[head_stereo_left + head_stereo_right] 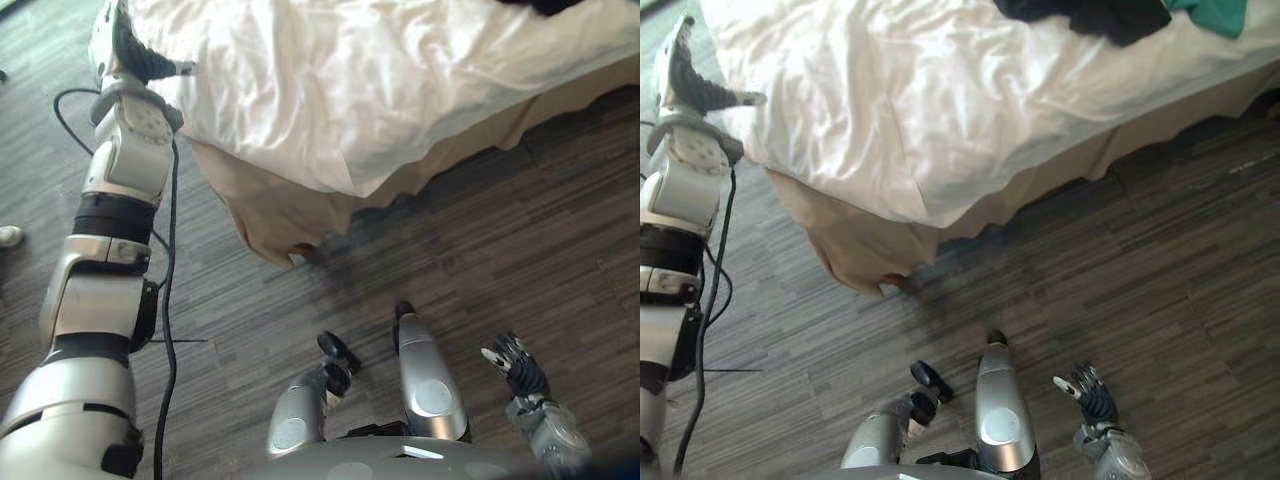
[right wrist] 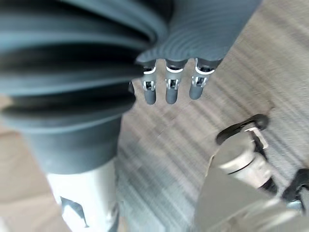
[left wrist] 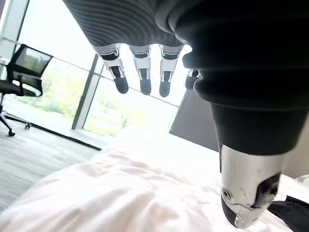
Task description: Tidy the bed and pick cloth on bed and put in laundry
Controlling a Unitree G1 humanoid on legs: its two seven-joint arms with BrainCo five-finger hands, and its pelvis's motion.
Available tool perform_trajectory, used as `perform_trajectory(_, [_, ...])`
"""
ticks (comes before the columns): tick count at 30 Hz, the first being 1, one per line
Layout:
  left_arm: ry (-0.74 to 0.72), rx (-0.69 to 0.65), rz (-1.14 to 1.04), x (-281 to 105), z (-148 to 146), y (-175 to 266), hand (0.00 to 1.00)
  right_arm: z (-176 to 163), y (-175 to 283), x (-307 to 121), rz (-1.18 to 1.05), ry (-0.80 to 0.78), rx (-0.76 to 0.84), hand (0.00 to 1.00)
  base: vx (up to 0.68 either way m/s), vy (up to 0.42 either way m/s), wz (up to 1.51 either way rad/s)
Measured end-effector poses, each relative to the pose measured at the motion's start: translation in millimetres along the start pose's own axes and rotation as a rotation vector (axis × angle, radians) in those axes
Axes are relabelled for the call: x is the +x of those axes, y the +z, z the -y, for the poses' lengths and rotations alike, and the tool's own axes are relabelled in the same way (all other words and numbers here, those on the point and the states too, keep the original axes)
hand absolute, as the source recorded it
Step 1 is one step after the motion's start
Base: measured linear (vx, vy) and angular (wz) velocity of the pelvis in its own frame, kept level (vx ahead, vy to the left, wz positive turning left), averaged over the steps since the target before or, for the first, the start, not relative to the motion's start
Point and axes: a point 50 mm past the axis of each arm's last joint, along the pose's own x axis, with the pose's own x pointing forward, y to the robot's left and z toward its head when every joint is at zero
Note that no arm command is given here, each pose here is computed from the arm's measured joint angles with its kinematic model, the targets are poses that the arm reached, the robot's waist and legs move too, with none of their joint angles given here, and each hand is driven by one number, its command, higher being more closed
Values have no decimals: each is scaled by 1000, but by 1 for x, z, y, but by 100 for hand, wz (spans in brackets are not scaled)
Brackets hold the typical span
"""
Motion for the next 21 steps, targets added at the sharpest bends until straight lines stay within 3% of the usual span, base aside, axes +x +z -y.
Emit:
perform_trajectory(9, [58,-52,17,17,-22,58,0,-50,55,15,258,255,71,0,-102,-7,-10])
perform_trajectory(11, [92,-13,67,19,-28,72,0,-55,63,15,297,288,107,0,-13,27,-8])
perform_trajectory(12, [92,23,85,19,-29,77,100,-60,69,14,322,314,125,0,-11,26,-13])
perform_trajectory(15, [64,137,117,18,-26,81,100,-67,81,13,372,355,127,0,-28,17,-16])
perform_trajectory(21, [35,392,179,24,-45,93,100,-78,102,17,416,422,137,0,-83,26,-13])
